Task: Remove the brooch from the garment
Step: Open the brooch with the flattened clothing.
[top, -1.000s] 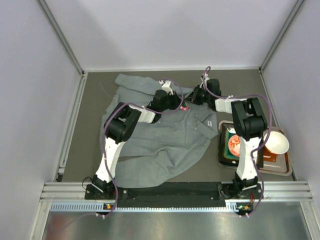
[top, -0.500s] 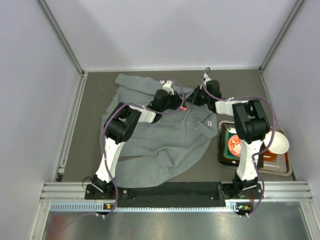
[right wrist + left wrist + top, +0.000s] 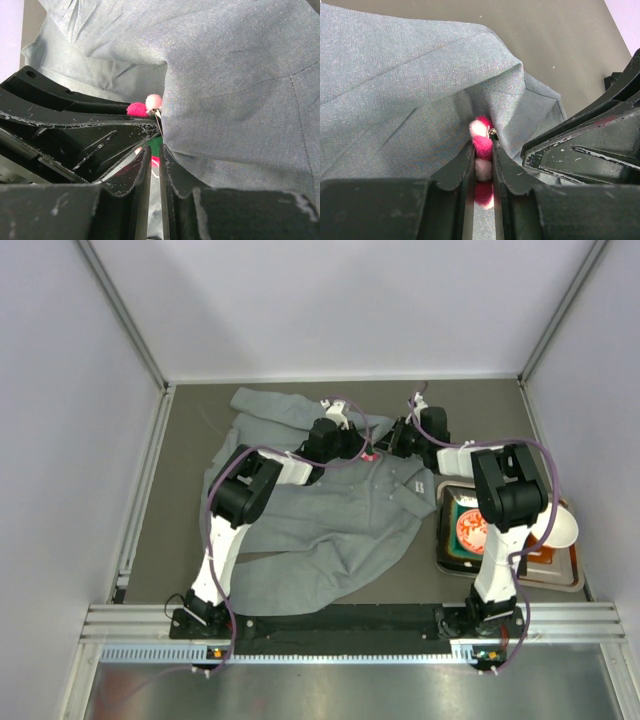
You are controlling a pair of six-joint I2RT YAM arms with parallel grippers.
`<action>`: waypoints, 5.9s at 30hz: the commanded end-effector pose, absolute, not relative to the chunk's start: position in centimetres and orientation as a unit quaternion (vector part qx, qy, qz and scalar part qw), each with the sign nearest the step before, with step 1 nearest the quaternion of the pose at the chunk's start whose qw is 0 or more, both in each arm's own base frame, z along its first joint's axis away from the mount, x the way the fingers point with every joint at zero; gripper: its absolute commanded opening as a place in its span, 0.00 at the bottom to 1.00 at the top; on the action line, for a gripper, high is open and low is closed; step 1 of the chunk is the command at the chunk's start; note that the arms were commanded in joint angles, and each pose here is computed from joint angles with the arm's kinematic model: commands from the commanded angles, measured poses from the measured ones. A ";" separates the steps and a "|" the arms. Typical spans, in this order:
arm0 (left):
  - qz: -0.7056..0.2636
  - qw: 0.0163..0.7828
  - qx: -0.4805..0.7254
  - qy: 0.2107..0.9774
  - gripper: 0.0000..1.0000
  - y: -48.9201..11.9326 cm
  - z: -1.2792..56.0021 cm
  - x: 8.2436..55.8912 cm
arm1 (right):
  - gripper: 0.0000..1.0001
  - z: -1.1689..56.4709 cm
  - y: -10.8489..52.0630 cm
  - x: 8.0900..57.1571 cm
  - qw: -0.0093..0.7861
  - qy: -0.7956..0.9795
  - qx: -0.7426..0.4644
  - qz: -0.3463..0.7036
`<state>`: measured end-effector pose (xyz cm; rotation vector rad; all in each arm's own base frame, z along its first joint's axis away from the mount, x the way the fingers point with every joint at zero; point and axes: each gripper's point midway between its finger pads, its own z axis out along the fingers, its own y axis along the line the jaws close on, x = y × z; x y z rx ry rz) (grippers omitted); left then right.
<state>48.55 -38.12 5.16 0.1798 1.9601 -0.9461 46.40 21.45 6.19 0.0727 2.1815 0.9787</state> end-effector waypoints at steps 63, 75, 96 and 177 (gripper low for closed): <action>-0.530 0.345 -0.060 0.772 0.40 -36.6 6.5 46.8 | 0.00 6.4 22.9 48.1 0.370 0.845 0.015 0.386; -0.523 0.345 -0.080 0.775 0.44 -36.8 5.6 47.7 | 0.00 6.5 23.2 48.1 0.369 0.844 0.013 0.389; -0.529 0.349 -0.080 0.769 0.13 -37.2 5.0 48.3 | 0.00 6.4 23.4 48.0 0.369 0.847 0.009 0.382; -0.533 0.348 -0.051 0.769 0.15 -37.7 4.9 47.7 | 0.01 8.6 23.3 48.4 0.403 0.847 -0.026 0.346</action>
